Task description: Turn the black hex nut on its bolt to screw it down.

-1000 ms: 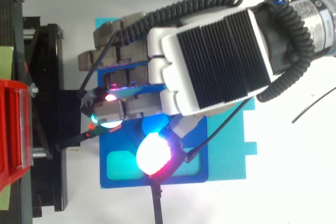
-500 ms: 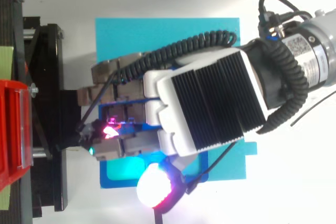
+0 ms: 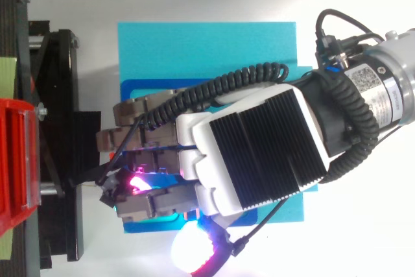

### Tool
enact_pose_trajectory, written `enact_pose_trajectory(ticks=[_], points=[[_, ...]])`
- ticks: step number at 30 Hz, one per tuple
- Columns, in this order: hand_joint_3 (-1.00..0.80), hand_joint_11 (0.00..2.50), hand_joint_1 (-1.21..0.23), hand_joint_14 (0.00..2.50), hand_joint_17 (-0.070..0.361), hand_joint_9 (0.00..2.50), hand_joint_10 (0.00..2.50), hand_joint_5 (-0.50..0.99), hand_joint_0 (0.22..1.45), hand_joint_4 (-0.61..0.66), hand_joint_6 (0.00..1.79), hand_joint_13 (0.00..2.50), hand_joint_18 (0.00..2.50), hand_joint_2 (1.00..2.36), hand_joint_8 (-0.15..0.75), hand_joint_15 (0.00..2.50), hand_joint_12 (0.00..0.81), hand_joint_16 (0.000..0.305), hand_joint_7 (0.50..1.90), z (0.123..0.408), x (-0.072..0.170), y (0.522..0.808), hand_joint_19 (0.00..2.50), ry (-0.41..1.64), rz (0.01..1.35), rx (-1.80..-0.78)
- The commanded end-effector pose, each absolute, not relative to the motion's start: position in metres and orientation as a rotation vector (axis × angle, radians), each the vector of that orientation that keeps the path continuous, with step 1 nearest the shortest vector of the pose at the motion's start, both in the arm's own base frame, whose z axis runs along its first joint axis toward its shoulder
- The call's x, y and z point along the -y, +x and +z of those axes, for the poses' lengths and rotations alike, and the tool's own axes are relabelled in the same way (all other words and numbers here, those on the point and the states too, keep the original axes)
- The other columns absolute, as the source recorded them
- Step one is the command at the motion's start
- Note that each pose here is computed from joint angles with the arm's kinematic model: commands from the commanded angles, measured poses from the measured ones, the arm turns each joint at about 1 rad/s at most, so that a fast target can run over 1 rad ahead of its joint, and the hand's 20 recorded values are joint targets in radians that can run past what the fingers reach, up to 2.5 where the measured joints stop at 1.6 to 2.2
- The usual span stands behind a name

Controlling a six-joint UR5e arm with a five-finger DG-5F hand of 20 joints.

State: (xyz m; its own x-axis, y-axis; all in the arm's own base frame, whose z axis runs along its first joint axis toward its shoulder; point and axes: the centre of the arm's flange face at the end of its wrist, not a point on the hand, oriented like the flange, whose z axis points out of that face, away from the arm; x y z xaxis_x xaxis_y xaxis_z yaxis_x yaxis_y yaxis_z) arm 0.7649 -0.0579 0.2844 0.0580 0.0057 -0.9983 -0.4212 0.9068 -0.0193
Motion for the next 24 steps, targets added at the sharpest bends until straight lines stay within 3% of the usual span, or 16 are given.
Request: enact_pose_trajectory(ticks=[1,8,16,24], points=[[-0.5,0.28,-0.31,0.01,0.102,0.96,0.01,-0.04,0.52,0.12,0.5,0.69,0.55,1.0,0.287,0.19,0.328,0.046,1.14,0.284,0.063,0.764,0.56,-0.342,0.331,-1.487],[-0.5,0.32,-0.32,0.01,0.104,0.96,0.01,-0.05,0.52,0.09,0.5,0.73,0.55,1.0,0.288,0.21,0.333,0.046,1.19,0.284,0.072,0.763,0.58,-0.335,0.324,-1.488],[-0.5,0.36,-0.33,0.01,0.104,1.01,0.01,-0.03,0.53,0.09,0.5,0.76,0.56,1.0,0.295,0.24,0.327,0.046,1.34,0.283,0.081,0.76,0.59,-0.34,0.33,-1.5],[-0.5,0.38,-0.33,0.01,0.104,1.04,0.01,-0.02,0.53,0.09,0.5,0.77,0.58,1.0,0.292,0.24,0.329,0.046,1.35,0.283,0.086,0.759,0.59,-0.344,0.333,-1.499]])
